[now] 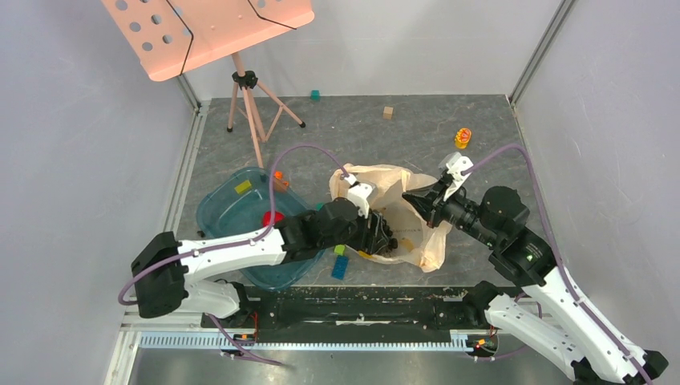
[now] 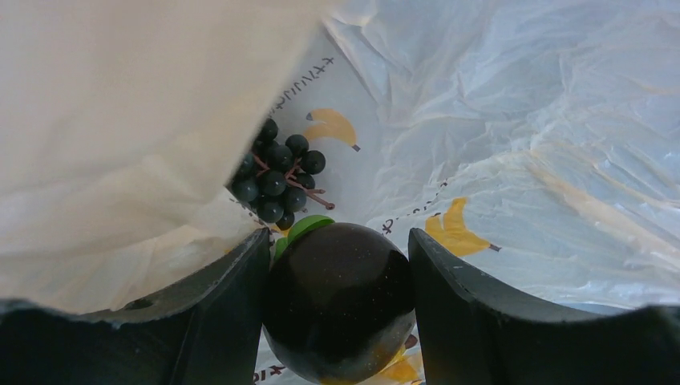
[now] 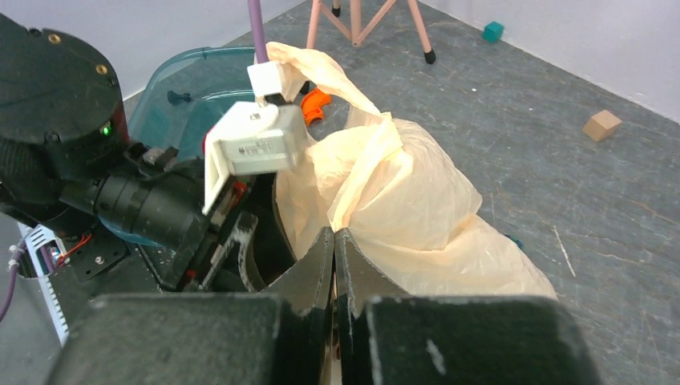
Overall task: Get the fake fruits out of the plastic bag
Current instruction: Take out the fake fruit from the plastic bag.
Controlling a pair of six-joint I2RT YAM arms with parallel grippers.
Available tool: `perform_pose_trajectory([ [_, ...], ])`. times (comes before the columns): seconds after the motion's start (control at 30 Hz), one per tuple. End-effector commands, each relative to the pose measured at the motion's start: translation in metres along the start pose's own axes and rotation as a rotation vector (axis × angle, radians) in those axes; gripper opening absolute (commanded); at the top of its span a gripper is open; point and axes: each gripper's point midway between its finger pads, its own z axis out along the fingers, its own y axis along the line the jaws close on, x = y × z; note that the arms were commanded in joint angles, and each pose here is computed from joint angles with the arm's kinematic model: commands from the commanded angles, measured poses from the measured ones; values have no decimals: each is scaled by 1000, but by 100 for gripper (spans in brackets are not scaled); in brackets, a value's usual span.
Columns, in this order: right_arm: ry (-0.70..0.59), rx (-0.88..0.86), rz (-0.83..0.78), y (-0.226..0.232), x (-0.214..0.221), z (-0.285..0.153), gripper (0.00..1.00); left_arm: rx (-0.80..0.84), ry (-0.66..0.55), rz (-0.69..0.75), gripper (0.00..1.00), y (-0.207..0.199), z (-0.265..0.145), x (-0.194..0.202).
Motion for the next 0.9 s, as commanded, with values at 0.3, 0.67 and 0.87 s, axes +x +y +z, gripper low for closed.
perform_pose_trajectory([
  [0.3,-130,-86,25,13,-30,18,0,62,39,319,51,-41,18,25],
  [0.67,-78,5,43,-3,-4,21,0,140,-230,301,53,-68,-49,-43],
  [0.87,-61,0,47,-3,3,21,0,95,-368,241,55,-63,-78,-79],
])
